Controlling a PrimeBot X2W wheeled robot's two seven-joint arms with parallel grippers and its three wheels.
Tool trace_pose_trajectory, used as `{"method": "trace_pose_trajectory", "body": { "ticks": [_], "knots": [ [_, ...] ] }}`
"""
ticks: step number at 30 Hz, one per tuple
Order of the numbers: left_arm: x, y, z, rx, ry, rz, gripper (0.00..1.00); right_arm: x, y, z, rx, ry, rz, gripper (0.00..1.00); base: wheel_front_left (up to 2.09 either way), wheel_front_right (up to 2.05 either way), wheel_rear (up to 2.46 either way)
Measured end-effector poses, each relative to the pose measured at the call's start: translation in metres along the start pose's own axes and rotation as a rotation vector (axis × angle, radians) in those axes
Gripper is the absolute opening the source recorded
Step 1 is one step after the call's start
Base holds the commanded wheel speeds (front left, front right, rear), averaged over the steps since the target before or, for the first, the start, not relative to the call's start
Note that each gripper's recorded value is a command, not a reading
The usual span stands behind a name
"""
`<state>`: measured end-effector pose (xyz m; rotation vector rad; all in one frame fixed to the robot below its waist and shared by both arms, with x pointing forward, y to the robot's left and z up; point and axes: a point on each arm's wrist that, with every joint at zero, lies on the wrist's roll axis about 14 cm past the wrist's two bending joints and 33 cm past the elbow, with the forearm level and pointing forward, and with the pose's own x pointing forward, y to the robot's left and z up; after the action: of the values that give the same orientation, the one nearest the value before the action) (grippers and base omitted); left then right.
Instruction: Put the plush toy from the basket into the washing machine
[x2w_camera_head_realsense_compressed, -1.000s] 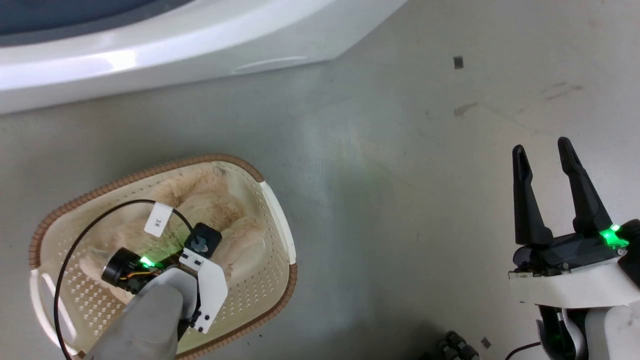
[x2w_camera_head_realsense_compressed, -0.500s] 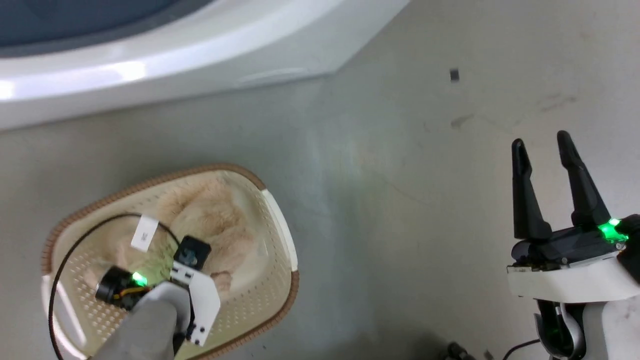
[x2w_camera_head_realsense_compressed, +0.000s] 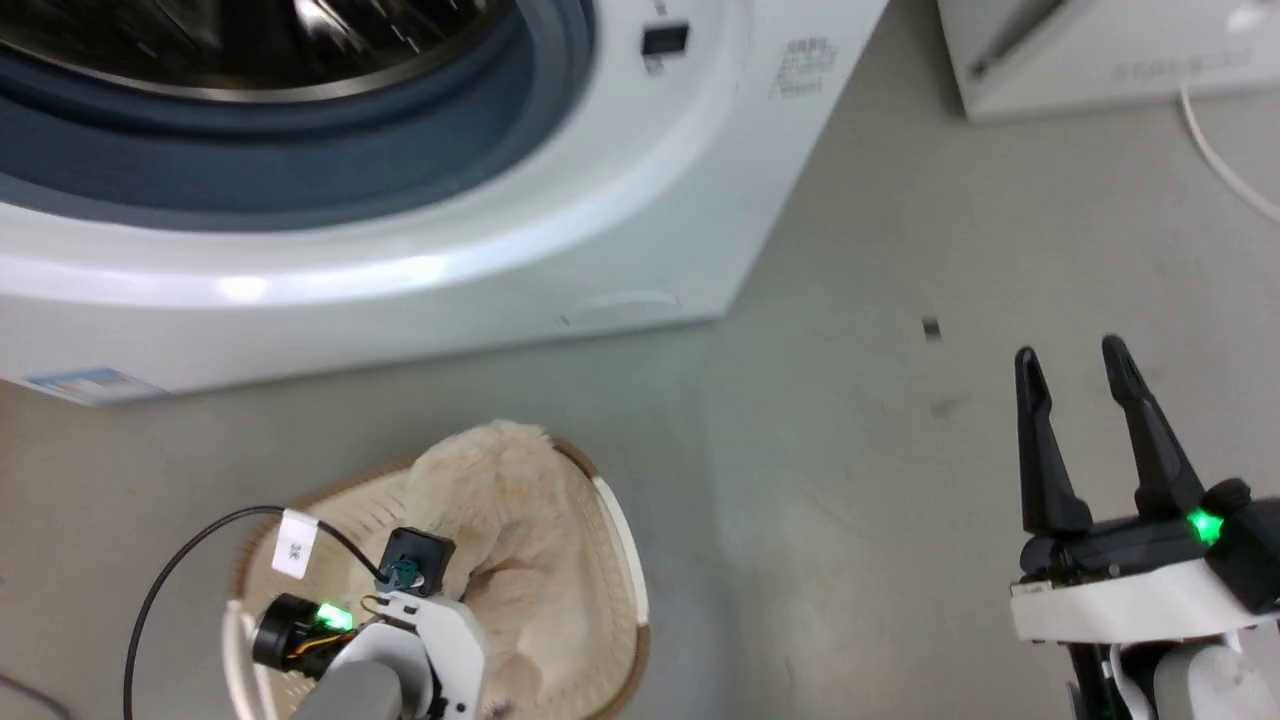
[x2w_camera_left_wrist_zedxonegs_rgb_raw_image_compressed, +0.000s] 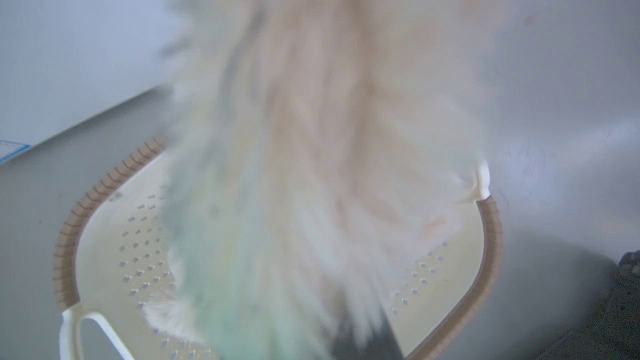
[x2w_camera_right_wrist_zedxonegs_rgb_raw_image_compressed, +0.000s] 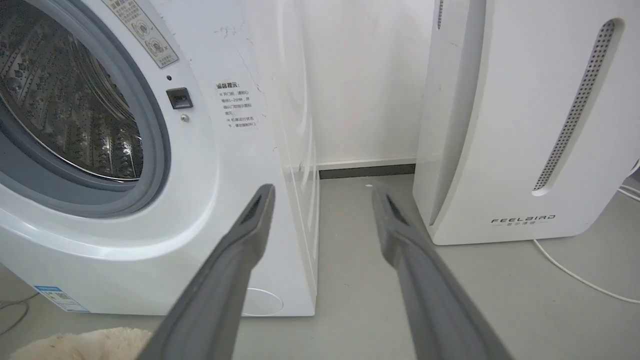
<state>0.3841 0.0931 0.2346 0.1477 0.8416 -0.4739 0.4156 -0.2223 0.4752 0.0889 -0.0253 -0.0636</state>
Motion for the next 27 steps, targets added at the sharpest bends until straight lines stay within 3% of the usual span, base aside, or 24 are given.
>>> {"method": "trace_pose_trajectory", "body": {
  "ticks": [13,27],
  "knots": [
    [-0.090,0.016,0.096,-0.052,-0.461,0.157,0.00,-0.026,0.025,0.047,0.020,-0.119,0.072,1.00,0.00,0.00,0.00],
    [-0.169,0.027,0.202,-0.014,-0.889,0.205,0.00,-0.032,0.032,0.051,0.025,-0.129,0.093,1.00,0.00,0.00,0.00]
  ]
}}
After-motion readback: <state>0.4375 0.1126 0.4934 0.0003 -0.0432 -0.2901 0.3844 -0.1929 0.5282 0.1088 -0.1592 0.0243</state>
